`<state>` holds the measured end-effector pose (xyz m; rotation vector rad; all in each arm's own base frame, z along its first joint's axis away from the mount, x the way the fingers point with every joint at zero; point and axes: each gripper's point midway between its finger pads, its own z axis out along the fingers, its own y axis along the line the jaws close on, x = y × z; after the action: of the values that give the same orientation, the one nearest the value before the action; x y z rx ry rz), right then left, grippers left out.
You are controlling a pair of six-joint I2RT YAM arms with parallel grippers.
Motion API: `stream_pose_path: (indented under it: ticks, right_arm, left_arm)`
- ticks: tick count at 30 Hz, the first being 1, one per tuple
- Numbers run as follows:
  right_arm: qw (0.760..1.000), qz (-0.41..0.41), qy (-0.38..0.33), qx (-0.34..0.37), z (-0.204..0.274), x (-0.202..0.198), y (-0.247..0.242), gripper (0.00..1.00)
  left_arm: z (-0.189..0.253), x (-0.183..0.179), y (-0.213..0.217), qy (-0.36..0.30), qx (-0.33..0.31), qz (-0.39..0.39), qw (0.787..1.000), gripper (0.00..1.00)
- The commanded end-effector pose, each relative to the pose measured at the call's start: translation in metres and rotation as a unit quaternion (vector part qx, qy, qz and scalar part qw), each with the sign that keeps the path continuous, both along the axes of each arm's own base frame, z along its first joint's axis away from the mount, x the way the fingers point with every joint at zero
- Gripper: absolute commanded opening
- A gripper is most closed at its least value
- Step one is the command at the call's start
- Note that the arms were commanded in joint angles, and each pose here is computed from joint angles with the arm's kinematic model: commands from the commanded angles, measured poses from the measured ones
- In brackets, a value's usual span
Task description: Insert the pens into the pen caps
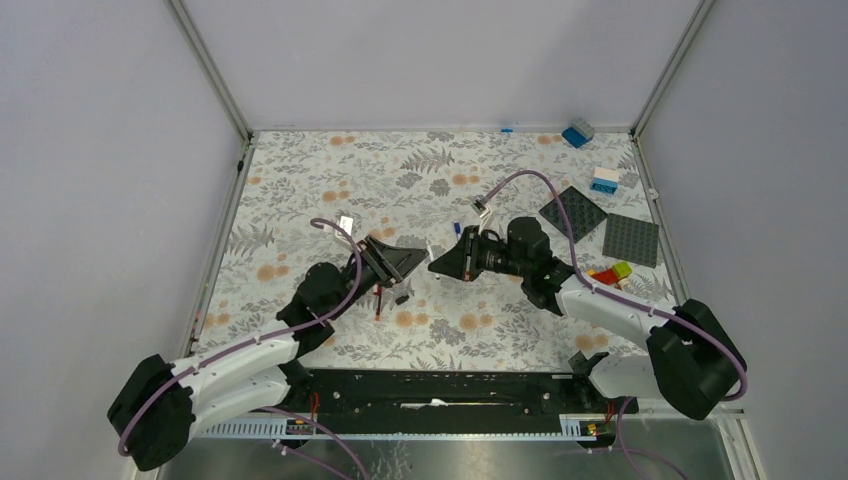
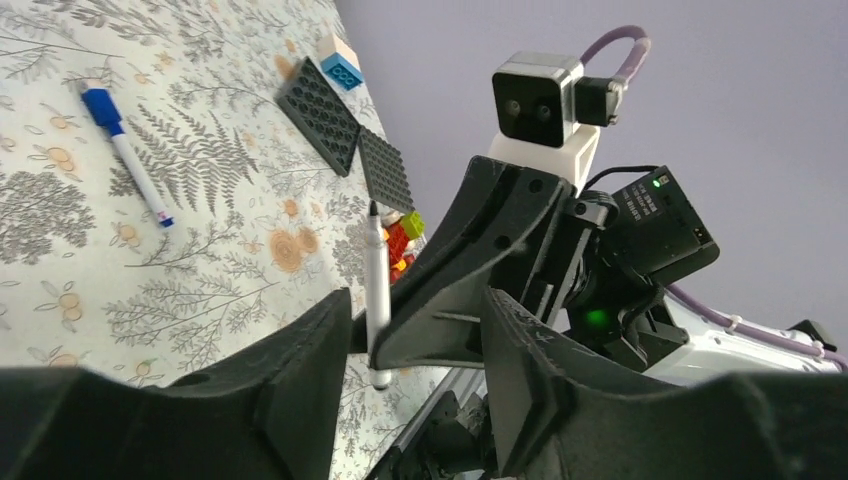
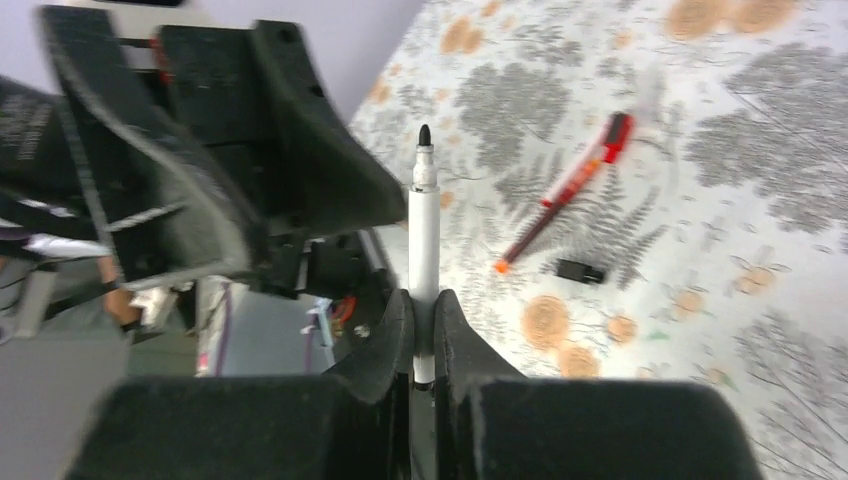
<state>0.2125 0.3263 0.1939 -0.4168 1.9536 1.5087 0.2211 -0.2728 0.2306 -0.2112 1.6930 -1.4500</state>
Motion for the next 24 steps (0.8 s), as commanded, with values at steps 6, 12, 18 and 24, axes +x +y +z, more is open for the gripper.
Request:
stream_pose_path:
  ticks: [6,12,18,24]
  right_arm:
    - [0.961,-0.186,-0.080,-0.190,-0.036,0.056,-0.060,0.00]
    - [0.925,-0.259,-0.105,-0.257,-0.053,0.073,-0.094,0.00]
    - [0.917,-0.268,-0.113,-0.273,-0.068,0.074,-0.103,0.00]
    - [0.917,-0.270,-0.115,-0.271,-0.071,0.073,-0.104,0.00]
  left_arm:
    - [-0.031,0.004,0.032,0.084,0.103,0.074,0.988,0.56]
    - [-0.092,-0.008,0.043,0.229,0.183,0.104,0.950,0.58]
    - [-0.118,-0.021,0.028,0.282,0.190,0.091,0.936,0.62]
    - [-0.144,-0.022,0.025,0.323,0.206,0.096,0.919,0.66]
